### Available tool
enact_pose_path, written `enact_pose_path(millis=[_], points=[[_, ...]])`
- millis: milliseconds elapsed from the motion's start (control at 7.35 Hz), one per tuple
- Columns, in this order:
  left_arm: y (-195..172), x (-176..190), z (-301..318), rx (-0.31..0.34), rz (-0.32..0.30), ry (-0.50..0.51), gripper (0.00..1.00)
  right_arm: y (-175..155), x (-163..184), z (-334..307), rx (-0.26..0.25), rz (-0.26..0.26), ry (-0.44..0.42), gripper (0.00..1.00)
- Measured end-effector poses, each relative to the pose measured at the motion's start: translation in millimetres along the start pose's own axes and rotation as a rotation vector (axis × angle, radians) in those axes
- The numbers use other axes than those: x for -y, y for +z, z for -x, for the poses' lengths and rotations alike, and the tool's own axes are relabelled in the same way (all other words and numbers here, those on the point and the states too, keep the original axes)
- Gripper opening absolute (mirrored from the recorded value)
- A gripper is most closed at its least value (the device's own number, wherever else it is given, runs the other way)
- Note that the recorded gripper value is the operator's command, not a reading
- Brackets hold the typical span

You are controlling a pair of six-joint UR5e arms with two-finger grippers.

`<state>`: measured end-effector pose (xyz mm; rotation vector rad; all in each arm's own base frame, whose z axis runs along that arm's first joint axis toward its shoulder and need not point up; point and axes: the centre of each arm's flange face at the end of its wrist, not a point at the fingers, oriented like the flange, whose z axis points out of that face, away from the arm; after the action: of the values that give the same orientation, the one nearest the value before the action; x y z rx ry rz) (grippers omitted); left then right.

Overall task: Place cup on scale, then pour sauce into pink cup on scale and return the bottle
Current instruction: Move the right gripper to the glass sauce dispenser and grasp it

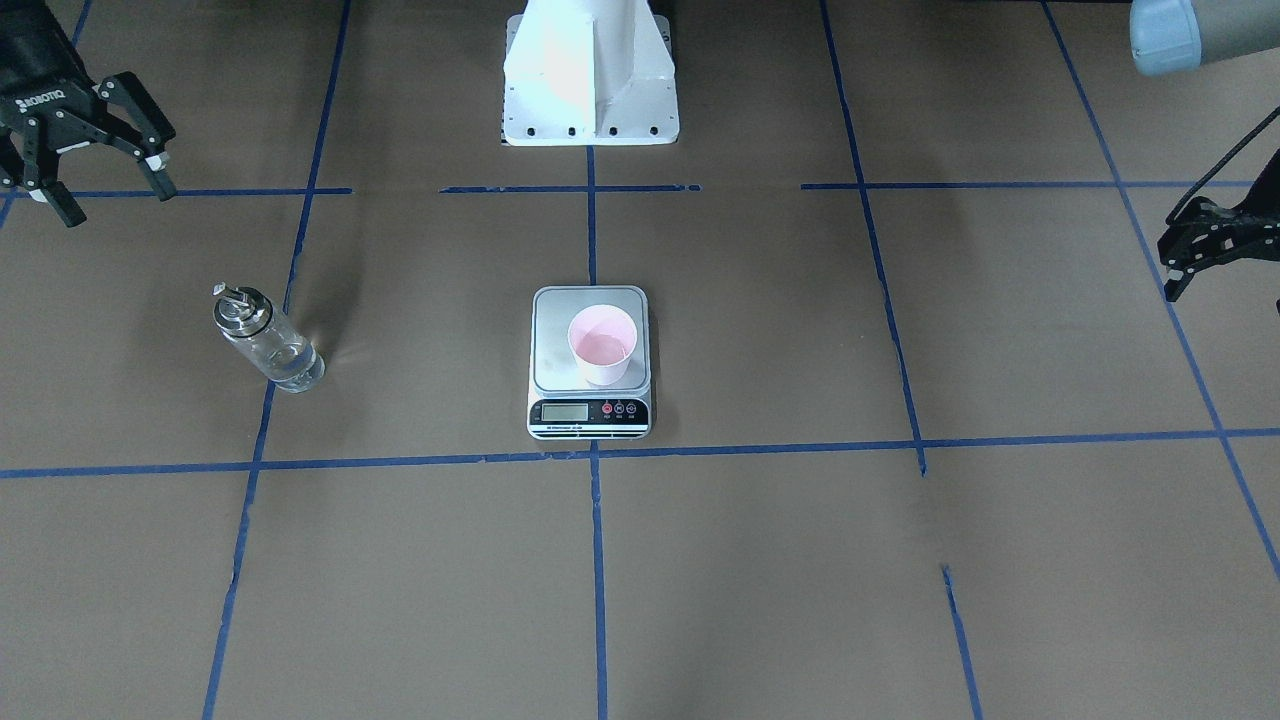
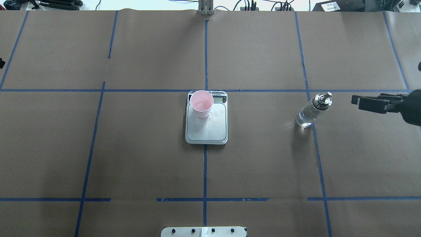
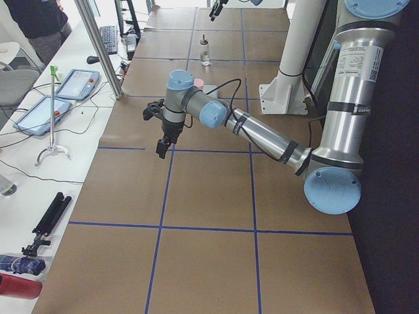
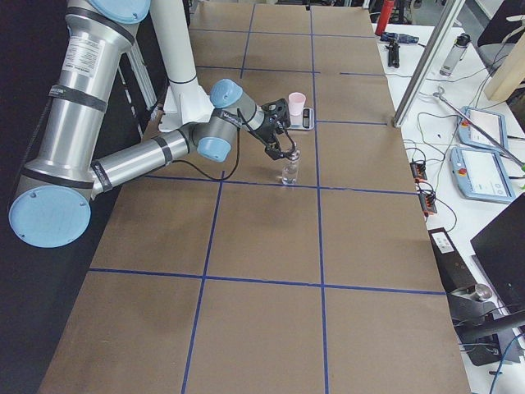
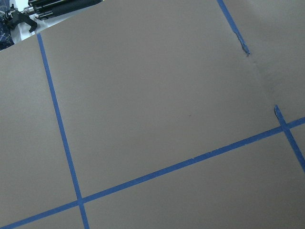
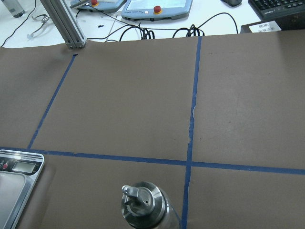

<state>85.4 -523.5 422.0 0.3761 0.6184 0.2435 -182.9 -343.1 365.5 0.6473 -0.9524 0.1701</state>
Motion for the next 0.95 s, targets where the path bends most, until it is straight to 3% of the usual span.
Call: enact_pose_path(millis=[544,952], points=[[-1,1,0,0.0,-0.002,-0.005,1.0,45,-72,34,-0.093,-0.159,-0.032,0.97],[-2,2,-1,0.001,-0.005,-0.005,1.0,91,-120,27,-0.107,-0.281,-0.043,0.99]])
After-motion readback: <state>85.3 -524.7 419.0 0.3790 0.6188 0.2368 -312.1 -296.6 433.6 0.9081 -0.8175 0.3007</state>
